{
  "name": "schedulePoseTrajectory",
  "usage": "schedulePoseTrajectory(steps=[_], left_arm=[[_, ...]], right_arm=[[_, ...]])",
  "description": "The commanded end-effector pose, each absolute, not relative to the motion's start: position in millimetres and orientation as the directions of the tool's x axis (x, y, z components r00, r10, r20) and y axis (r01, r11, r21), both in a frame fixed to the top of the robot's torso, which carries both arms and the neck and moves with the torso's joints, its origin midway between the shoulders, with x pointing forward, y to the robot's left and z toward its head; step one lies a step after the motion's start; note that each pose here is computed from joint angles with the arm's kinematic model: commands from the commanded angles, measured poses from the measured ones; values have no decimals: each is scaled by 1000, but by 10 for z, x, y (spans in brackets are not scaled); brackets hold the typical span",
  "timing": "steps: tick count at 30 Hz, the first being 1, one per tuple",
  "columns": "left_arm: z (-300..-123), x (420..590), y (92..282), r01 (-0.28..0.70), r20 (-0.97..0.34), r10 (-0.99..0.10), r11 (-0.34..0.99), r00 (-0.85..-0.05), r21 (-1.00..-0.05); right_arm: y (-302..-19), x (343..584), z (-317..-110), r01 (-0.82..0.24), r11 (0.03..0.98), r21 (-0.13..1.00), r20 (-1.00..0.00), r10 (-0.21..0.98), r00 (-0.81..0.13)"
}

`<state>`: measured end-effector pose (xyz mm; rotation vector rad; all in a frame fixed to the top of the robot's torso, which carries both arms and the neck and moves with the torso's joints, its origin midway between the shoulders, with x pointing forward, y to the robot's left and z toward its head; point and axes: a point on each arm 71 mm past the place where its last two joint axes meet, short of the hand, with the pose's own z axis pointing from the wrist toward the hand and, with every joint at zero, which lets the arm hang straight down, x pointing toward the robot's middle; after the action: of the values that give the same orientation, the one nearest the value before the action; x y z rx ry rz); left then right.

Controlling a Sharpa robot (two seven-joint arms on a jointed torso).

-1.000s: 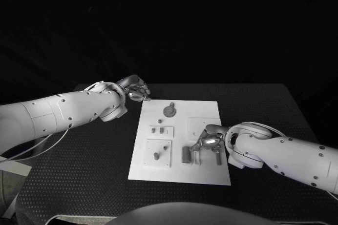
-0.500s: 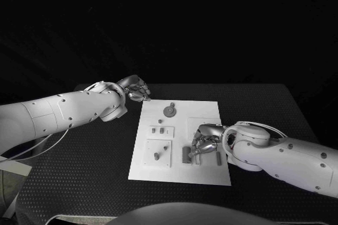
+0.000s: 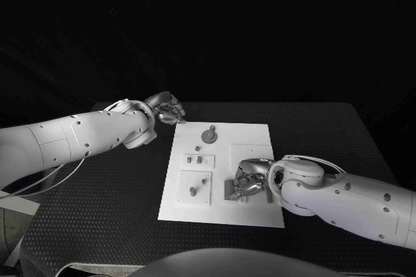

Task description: Assemble the parts on the task board

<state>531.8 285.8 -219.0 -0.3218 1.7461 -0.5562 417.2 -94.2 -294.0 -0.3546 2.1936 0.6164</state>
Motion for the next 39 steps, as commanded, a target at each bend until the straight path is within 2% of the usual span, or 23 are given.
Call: schedulePoseTrajectory(steps=[1, 12, 26, 39], left_arm=[[-2187, 5315, 2847, 84, -832, -493, 846, -254, -527], [-2187, 5317, 2842, 85, -832, -493, 846, -255, -527], [-2189, 5320, 2834, 86, -832, -492, 845, -256, -527], [-2189, 5320, 2849, 84, -832, -492, 846, -255, -526]], right_arm=[[-931, 4147, -2983, -453, 848, 276, -772, -85, -630], [-939, 4172, -2995, -449, 864, 228, -813, -85, -576], [-927, 4177, -3045, -443, 877, 186, -822, -108, -559], [-1020, 4140, -3016, -424, 876, 229, -820, -61, -569]])
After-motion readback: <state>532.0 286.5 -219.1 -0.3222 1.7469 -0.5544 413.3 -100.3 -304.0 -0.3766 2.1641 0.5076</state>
